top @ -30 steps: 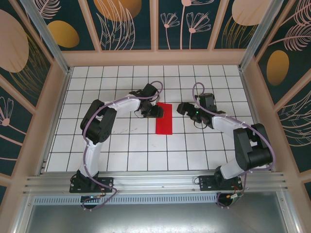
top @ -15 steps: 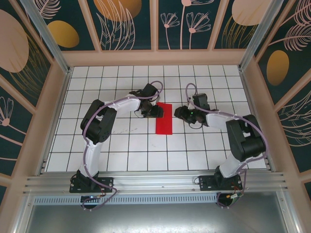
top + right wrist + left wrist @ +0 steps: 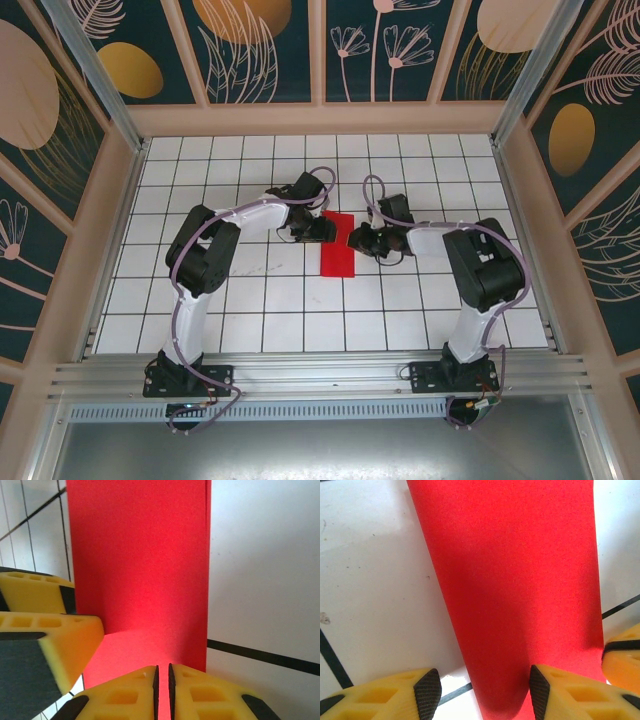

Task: Fold a paper plane with a square sheet of paper (fold left side to right side)
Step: Hold the square sheet of paper at the center of the table.

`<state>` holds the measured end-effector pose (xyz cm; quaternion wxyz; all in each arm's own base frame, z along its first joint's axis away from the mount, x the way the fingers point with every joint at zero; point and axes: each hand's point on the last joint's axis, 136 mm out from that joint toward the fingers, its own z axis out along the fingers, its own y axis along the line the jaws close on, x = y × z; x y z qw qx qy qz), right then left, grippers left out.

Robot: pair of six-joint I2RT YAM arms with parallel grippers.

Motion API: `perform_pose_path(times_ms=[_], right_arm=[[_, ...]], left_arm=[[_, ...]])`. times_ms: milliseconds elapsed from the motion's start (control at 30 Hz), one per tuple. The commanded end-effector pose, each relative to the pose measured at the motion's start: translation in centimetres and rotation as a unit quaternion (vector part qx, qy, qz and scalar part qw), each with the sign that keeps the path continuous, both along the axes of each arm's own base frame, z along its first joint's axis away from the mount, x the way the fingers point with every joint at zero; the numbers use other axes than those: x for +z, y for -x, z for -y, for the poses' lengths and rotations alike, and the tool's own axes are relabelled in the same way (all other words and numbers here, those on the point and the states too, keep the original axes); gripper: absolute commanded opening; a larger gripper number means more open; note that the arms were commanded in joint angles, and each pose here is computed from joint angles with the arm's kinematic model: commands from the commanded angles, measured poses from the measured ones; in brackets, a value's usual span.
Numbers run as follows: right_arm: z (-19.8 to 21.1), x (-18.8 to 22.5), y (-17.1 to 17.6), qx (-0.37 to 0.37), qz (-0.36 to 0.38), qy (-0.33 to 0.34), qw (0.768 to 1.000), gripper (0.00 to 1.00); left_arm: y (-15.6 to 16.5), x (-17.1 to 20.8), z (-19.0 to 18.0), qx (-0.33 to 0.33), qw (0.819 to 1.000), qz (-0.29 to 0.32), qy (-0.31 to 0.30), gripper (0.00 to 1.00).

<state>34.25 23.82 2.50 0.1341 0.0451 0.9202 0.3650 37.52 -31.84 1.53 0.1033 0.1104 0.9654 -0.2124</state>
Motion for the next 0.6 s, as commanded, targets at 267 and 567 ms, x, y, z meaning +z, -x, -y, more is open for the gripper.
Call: perform_pose_path(times_ms=[267,567], right_arm=[[0.5,-2.5,0.8,0.001,-0.042,0.041,0.998,0.16],[0.9,-4.3,1.6,0.002,-0.069,0.057,0.996,0.15]], left_arm=[[0.7,-5.0,0.4,-0.021,0.999,-0.001,-0.027,0.57],[-1.3,3.4,0.8,0.002,0.996,0.070,0.046,0.63]])
